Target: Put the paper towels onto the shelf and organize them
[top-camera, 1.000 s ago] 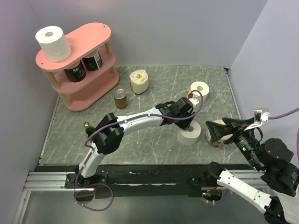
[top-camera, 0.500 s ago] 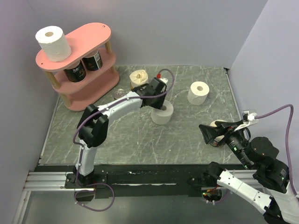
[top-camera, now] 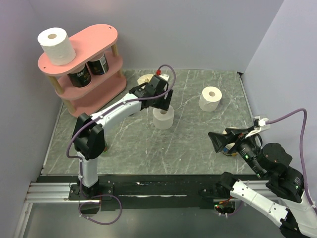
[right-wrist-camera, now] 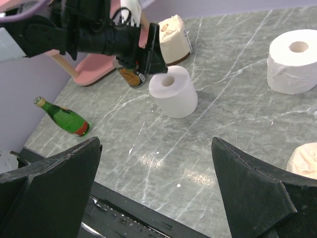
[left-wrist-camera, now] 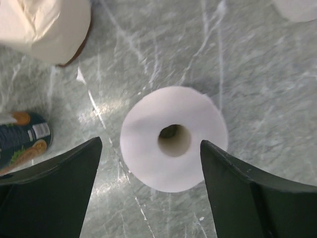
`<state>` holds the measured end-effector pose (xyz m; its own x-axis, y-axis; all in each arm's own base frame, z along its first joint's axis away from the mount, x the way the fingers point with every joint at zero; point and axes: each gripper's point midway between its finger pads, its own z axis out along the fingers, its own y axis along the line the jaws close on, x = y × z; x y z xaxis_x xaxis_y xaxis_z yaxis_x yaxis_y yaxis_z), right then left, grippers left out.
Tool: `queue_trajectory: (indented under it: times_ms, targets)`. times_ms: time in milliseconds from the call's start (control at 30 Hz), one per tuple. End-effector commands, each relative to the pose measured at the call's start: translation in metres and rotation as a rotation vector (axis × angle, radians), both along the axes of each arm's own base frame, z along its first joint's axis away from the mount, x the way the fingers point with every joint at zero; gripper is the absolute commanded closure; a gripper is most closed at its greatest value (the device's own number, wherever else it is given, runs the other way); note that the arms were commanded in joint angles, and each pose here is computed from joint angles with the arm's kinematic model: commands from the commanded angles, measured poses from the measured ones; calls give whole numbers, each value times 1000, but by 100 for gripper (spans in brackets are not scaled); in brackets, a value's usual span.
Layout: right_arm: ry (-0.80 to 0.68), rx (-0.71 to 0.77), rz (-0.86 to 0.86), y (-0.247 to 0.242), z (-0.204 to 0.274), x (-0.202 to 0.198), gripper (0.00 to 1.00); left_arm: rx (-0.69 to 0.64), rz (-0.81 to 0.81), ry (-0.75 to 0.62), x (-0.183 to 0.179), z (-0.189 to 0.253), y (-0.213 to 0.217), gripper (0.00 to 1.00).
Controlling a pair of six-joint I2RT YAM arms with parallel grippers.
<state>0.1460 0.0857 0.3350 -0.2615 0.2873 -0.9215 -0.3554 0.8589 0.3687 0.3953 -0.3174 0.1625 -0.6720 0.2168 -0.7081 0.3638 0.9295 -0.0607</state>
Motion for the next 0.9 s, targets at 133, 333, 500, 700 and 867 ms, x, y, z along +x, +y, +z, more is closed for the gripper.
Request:
queue_trajectory:
  times_ms: [133,333,500,700,867]
  targets:
    - [-37,29,-16,-5,15,0,0,-37,-233,-56,-29,40,-47,17]
    - [-40,38,-16,-6,18,-2,0,-9,-274,-29,-38,19,-66,20]
    - [-30,32,-27,-10,14,-3,0,14,-259,-32,-33,10,-64,21]
    - [-34,31,-28,-10,15,-3,1,26,-245,-30,-29,1,-65,23]
    - [-44,36,-26,-10,16,-2,0,42,-252,-11,-29,-13,-66,24]
